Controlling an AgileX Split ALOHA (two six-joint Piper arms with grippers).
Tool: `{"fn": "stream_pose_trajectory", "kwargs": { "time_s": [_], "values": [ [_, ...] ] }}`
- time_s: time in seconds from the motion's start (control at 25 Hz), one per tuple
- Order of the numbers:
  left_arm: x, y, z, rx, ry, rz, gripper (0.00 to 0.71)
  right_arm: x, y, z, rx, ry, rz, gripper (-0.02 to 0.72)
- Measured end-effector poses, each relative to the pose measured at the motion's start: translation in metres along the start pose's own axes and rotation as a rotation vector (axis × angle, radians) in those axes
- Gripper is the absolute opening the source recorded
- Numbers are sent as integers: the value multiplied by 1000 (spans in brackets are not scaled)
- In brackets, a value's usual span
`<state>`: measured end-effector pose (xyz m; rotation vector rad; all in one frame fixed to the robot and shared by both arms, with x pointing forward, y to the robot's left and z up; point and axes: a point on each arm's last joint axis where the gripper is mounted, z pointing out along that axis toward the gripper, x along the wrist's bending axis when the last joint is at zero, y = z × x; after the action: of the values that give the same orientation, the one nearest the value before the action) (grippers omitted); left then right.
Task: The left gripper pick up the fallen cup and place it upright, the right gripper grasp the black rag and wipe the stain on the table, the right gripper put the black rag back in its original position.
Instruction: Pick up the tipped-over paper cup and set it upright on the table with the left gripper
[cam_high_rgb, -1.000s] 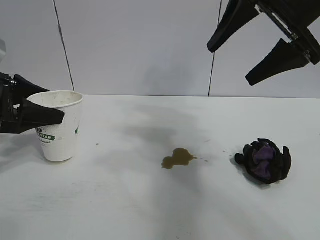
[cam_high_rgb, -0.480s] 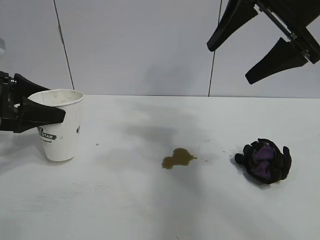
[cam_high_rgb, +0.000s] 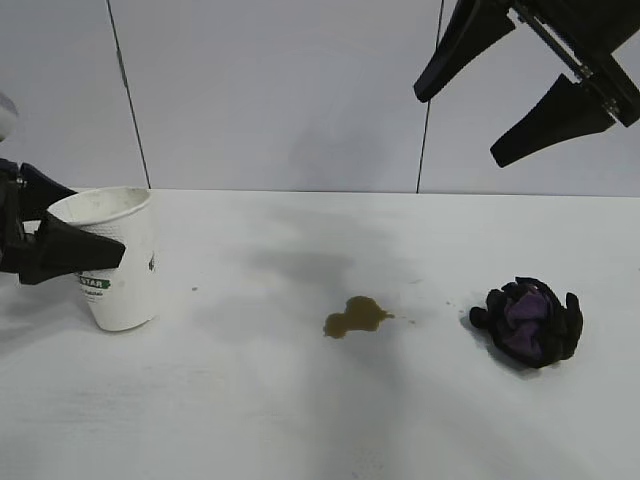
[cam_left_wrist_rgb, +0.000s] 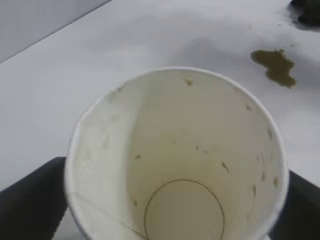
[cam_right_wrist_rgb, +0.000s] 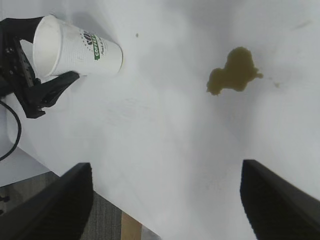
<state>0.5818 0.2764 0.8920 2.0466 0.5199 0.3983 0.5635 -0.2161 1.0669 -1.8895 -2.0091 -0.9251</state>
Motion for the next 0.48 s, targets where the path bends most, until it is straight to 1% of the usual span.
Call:
{"fn": "stream_pose_trajectory", "kwargs": {
  "time_s": [0.36, 0.48],
  "values": [
    [-3, -2, 0, 23, -35, 29, 693, 0, 1, 0, -7, -2, -1, 557],
    [-6, -6, -1, 60, -65, 20, 693, 0, 1, 0, -7, -2, -1, 557]
  ]
}}
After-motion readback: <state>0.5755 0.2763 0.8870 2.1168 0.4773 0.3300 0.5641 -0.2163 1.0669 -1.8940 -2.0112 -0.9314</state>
